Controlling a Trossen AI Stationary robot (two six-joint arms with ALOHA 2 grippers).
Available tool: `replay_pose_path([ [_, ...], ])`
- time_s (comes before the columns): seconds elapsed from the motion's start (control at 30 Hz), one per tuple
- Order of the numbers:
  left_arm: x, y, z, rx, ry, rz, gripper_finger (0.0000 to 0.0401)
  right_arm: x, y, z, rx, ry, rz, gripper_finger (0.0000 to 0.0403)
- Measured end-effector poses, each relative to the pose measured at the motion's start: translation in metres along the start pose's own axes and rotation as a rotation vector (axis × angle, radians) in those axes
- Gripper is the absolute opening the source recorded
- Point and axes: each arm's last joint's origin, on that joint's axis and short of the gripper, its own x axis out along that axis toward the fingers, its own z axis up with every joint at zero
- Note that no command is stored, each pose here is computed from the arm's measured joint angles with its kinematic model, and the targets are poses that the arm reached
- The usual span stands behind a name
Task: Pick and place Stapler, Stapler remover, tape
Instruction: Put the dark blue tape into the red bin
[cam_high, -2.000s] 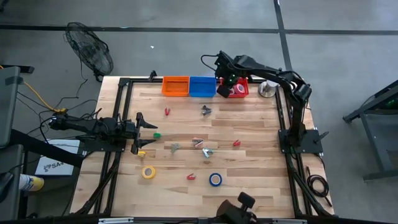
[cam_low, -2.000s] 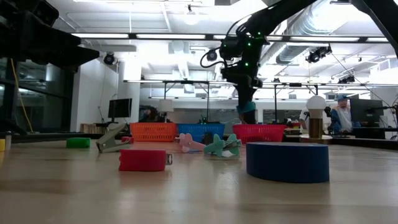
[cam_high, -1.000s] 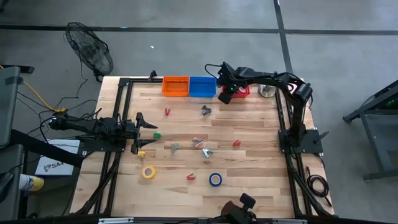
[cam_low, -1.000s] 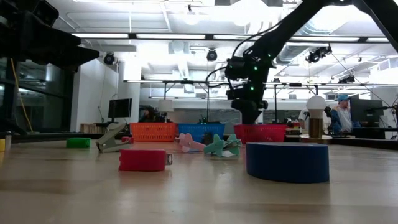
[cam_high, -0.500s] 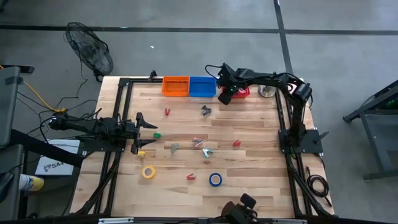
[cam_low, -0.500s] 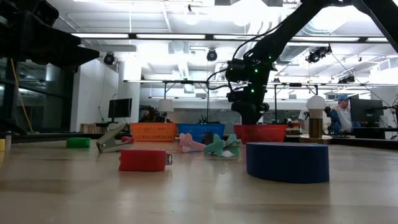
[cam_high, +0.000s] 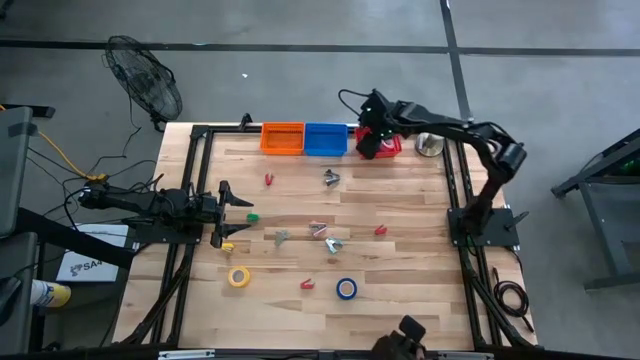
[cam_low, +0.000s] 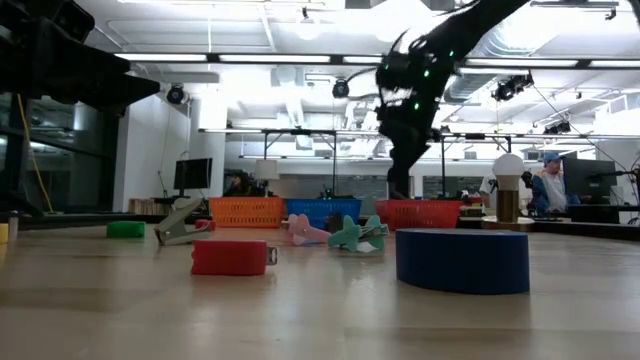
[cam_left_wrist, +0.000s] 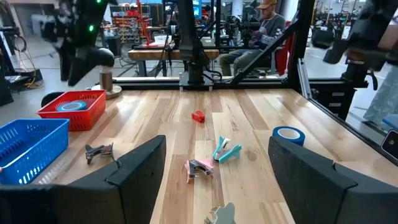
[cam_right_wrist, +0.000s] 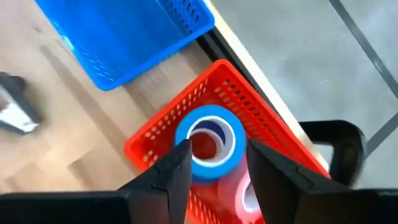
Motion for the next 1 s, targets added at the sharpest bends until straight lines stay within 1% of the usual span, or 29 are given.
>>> replay_pose_path([
  [0.1,0.000,0.000,0.000,0.000,0.000,0.000,0.0280,-0.017,0.007,-0.002,0.012,-0.005,0.054,0.0145],
  [0.2,0.000,0.000,0.000,0.000,0.000,0.000,0.0280,-0.030,0.026,-0.005,-0.020,0.006,0.133,0.0145],
  [0.3,0.000,0.000,0.000,0.000,0.000,0.000,0.0280,-0.039,0.051,-0.012,-0.087,0.047,0.174,0.0145],
  [0.43,0.000,0.000,0.000,0.000,-0.001,0.000,0.0280,-0.053,0.092,-0.022,-0.178,0.078,0.229,0.0146],
  [0.6,0.000,0.000,0.000,0.000,0.000,0.000,0.0280,-0.070,0.141,-0.037,-0.279,0.083,0.285,0.0146],
  [0.83,0.000,0.000,0.000,0.000,0.000,0.000,0.0280,-0.097,0.201,-0.066,-0.375,0.075,0.359,0.0146],
  [1.0,0.000,0.000,0.000,0.000,-0.001,0.000,0.0280,-0.104,0.232,-0.099,-0.427,0.079,0.356,0.0146],
])
